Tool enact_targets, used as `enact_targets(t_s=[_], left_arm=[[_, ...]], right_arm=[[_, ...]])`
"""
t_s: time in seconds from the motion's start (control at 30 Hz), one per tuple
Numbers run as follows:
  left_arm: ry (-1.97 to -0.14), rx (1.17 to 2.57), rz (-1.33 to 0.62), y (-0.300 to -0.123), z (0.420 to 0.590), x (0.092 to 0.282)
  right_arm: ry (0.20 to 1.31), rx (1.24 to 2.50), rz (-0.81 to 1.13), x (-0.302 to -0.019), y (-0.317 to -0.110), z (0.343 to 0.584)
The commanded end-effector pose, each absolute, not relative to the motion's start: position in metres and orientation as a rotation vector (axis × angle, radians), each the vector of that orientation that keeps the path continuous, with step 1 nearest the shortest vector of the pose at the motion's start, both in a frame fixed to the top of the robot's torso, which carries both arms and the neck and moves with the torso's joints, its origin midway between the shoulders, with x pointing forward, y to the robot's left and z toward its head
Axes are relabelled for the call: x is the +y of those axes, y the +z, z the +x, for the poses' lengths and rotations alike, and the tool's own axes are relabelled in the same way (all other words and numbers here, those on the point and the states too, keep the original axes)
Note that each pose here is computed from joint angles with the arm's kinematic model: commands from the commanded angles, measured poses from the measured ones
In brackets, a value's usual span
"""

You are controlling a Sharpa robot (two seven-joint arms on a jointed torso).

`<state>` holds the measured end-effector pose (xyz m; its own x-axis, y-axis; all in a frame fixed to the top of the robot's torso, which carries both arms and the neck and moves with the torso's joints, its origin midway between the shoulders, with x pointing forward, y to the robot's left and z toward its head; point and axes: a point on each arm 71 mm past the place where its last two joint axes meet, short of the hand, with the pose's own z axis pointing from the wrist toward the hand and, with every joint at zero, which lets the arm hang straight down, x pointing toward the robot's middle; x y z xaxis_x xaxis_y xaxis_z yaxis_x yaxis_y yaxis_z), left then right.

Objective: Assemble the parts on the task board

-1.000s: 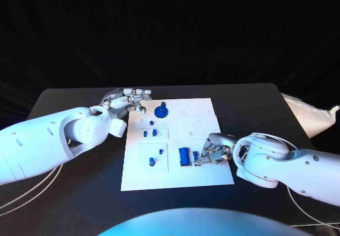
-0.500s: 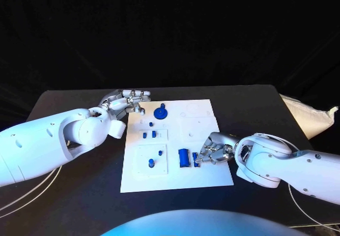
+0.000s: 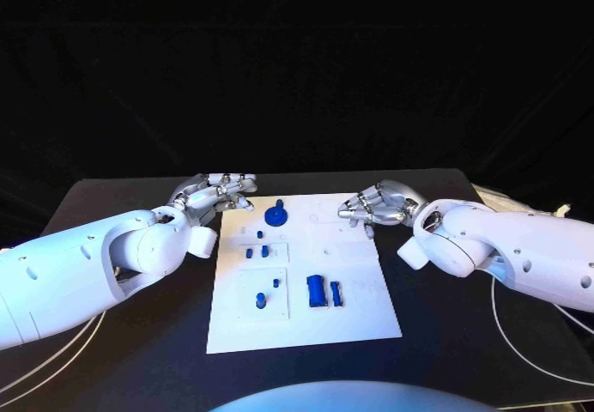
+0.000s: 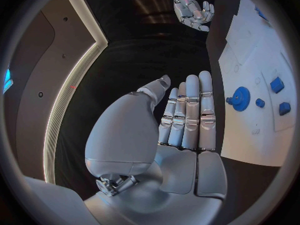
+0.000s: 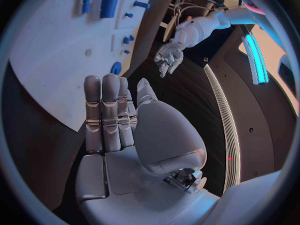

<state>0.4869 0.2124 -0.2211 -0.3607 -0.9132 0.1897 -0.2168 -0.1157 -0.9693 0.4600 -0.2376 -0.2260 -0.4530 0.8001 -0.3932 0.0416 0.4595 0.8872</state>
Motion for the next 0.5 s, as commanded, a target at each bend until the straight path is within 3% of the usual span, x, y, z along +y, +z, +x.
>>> enact_targets(t_s=[0.03, 0.27, 0.5], left_arm=[[-1.517, 1.472, -1.282, -0.22, 0.49, 0.214], [-1.482, 1.418, -1.288, -0.23, 0.498, 0.214], [-1.452, 1.388, -1.291, -0.239, 0.504, 0.213]], right_arm=[[1.324, 1.644, 0.914, -0.237, -0.221, 0.474], [1.406, 1.516, 1.025, -0.238, -0.228, 0.505], [1.451, 1.472, 1.106, -0.234, -0.242, 0.518]])
